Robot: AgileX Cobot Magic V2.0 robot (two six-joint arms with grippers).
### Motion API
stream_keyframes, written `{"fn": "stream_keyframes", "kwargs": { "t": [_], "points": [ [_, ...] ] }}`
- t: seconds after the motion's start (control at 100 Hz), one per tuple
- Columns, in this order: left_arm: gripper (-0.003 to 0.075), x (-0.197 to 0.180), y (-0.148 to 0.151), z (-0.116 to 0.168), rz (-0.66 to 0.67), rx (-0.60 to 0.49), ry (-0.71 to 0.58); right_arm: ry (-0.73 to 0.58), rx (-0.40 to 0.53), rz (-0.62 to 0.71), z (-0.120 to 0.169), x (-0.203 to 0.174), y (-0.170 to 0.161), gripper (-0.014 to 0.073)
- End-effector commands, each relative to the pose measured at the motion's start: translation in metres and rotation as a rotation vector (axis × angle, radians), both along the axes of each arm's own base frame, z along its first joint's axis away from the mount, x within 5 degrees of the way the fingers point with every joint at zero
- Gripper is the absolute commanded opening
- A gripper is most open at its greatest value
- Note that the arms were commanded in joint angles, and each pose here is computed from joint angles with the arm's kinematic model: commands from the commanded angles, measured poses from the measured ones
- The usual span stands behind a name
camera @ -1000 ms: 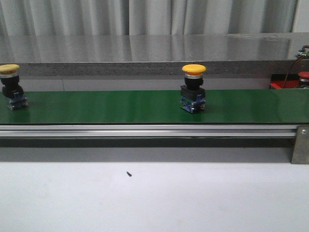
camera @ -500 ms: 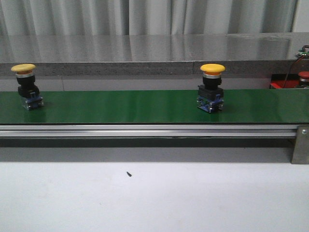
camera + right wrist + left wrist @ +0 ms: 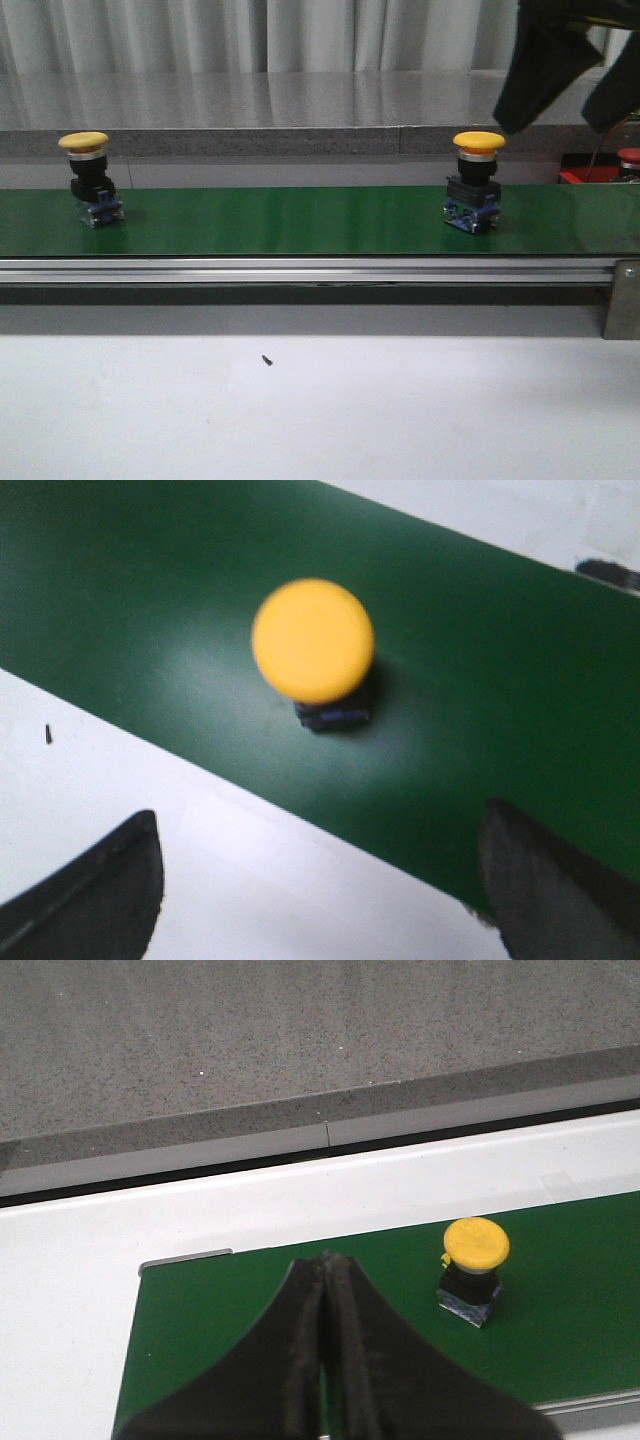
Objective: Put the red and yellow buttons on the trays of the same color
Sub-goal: 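Grasp the leading yellow button at the belt's end with the right gripper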
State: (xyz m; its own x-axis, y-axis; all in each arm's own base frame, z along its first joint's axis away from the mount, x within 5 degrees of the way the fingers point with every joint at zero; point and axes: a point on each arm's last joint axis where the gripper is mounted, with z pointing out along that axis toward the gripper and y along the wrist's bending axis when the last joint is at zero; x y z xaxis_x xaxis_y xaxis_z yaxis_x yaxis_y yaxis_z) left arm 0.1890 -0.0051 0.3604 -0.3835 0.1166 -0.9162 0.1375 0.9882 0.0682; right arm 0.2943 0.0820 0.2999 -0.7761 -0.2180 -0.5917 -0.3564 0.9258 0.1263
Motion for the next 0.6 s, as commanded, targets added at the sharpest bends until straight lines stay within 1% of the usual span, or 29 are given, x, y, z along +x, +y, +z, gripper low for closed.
{"fn": "stream_keyframes", "kwargs": {
  "t": [0.0,0.22,0.28,0.35,0.52,0.59],
  "points": [
    [-0.0020,0.000,0.002,0.017,0.026,-0.020,-0.105,-0.098,0.022,0.004,0.019,0.014,0.006,0.0632],
    [-0.0020,0.000,0.002,0.017,0.025,-0.020,-0.103,-0.064,-0.028,0.014,0.000,0.049,0.011,0.0632],
    [-0.0020,0.000,0.002,0.017,0.025,-0.020,-0.103,-0.046,-0.033,0.015,-0.005,0.055,0.012,0.0620],
    [-0.0020,0.000,0.002,0.017,0.024,-0.020,-0.101,-0.030,-0.036,0.017,-0.010,0.059,0.013,0.0549],
    [-0.0020,0.000,0.002,0.017,0.024,-0.020,-0.101,0.016,-0.032,0.003,-0.013,0.058,0.010,0.0268],
    [-0.0020,0.000,0.002,0.017,0.024,-0.020,-0.101,0.048,-0.032,-0.004,-0.012,0.056,0.007,0.0214]
  ]
}}
